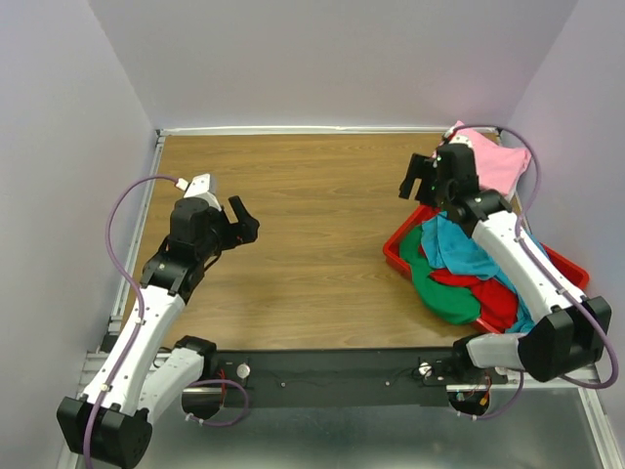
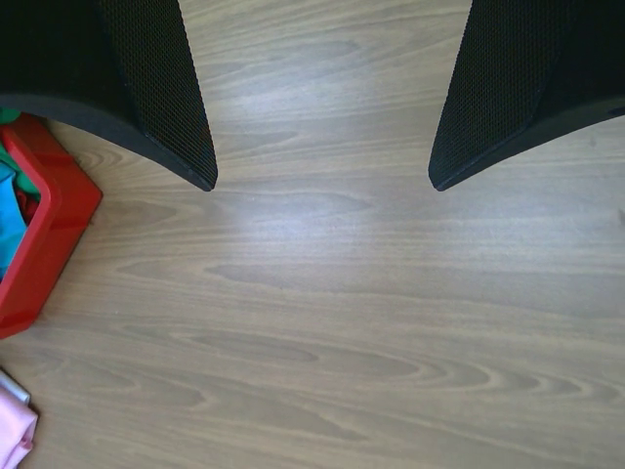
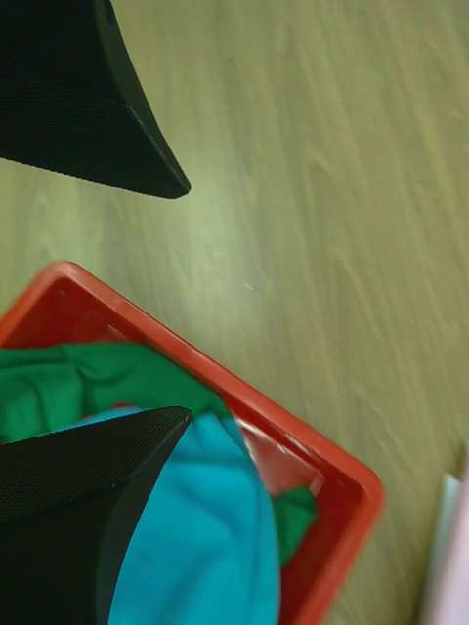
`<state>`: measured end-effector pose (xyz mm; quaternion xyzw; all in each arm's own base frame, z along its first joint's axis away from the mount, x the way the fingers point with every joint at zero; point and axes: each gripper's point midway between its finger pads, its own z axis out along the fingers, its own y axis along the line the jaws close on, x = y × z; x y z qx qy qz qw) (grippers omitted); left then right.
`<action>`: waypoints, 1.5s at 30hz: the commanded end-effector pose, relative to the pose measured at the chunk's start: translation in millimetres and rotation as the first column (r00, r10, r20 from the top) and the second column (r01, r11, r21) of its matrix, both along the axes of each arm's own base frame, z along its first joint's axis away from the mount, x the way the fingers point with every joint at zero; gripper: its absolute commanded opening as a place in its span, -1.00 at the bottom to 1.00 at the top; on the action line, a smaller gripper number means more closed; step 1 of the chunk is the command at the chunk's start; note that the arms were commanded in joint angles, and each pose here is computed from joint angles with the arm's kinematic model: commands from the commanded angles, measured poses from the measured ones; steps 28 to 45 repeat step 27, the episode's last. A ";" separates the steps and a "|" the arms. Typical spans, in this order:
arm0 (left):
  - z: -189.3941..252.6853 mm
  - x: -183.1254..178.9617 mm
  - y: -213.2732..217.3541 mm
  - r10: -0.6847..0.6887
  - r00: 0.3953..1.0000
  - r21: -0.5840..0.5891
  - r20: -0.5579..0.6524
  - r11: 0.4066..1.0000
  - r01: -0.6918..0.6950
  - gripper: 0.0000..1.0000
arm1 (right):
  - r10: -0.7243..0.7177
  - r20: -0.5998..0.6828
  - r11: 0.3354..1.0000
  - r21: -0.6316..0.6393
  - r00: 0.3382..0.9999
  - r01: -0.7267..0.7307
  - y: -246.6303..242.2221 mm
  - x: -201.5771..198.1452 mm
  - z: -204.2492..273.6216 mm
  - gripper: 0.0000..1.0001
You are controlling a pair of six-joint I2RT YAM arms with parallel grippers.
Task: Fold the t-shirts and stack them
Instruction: Reset both grippers
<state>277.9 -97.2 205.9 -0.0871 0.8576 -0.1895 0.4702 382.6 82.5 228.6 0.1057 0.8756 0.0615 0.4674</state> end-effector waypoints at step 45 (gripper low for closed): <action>68.4 6.1 16.7 0.036 0.965 0.034 0.260 0.998 -0.046 0.93 | 0.107 -0.081 0.994 0.004 0.991 -0.107 46.6 -47.7 -31.7 0.88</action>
